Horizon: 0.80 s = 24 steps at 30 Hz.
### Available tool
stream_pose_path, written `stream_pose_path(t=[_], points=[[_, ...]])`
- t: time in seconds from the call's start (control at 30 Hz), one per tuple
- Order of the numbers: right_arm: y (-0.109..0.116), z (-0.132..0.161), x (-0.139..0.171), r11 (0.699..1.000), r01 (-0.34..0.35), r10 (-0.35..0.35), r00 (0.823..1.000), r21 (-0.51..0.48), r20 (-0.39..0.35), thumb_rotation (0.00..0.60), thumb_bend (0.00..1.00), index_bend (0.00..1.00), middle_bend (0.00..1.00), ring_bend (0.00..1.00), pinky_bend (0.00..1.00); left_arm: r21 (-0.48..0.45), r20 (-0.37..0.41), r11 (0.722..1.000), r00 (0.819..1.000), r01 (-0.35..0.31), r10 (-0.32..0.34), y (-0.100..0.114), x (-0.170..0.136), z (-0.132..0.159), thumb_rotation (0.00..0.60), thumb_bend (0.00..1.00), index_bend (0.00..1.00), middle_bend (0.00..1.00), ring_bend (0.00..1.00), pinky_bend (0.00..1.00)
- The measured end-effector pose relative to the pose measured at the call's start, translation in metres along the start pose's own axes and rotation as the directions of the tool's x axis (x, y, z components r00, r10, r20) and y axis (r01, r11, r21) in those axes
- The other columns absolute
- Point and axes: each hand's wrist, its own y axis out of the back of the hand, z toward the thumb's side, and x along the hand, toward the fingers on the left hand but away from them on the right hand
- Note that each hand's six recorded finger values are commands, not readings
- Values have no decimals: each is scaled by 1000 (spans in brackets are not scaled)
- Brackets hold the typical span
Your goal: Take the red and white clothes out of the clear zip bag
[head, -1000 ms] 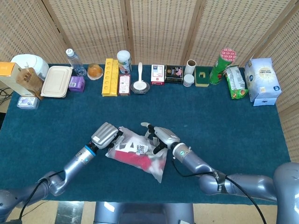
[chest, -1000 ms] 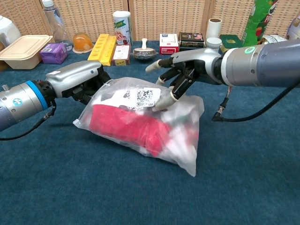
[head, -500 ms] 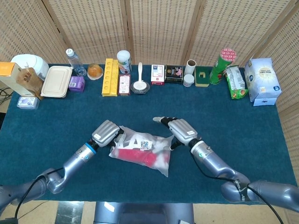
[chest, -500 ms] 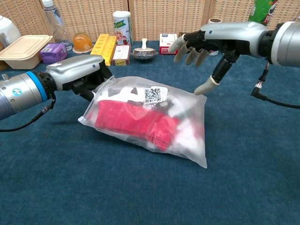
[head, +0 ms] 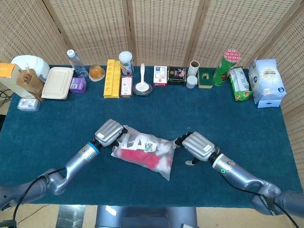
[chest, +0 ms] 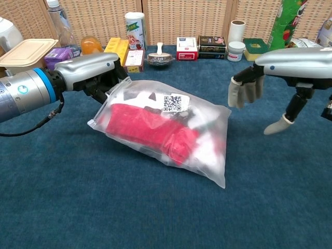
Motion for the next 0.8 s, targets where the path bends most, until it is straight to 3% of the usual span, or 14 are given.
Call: stream_pose_path(t=[0.27, 0.4, 0.57, 0.8], points=[[-18, 7, 23, 988, 21, 4, 987, 154, -158, 600, 131, 430, 515, 570, 503, -2, -10, 1000, 1000, 20, -20, 4, 4, 5, 600, 438, 834, 1000, 1000, 1000], [-26, 26, 24, 977, 69, -15, 965, 200, -262, 600, 118, 431, 559, 647, 572, -5, -21, 1000, 999, 30, -30, 6, 7, 8, 600, 438, 834, 1000, 1000, 1000], [-33, 38, 18, 958, 122, -30, 942, 258, -335, 600, 93, 416, 606, 738, 663, -10, -33, 999, 999, 40, -40, 10, 11, 13, 600, 439, 834, 1000, 1000, 1000], [-37, 50, 9, 903, 238, -68, 901, 357, -428, 600, 38, 382, 701, 878, 866, -13, -48, 999, 998, 43, -43, 17, 18, 18, 600, 438, 834, 1000, 1000, 1000]])
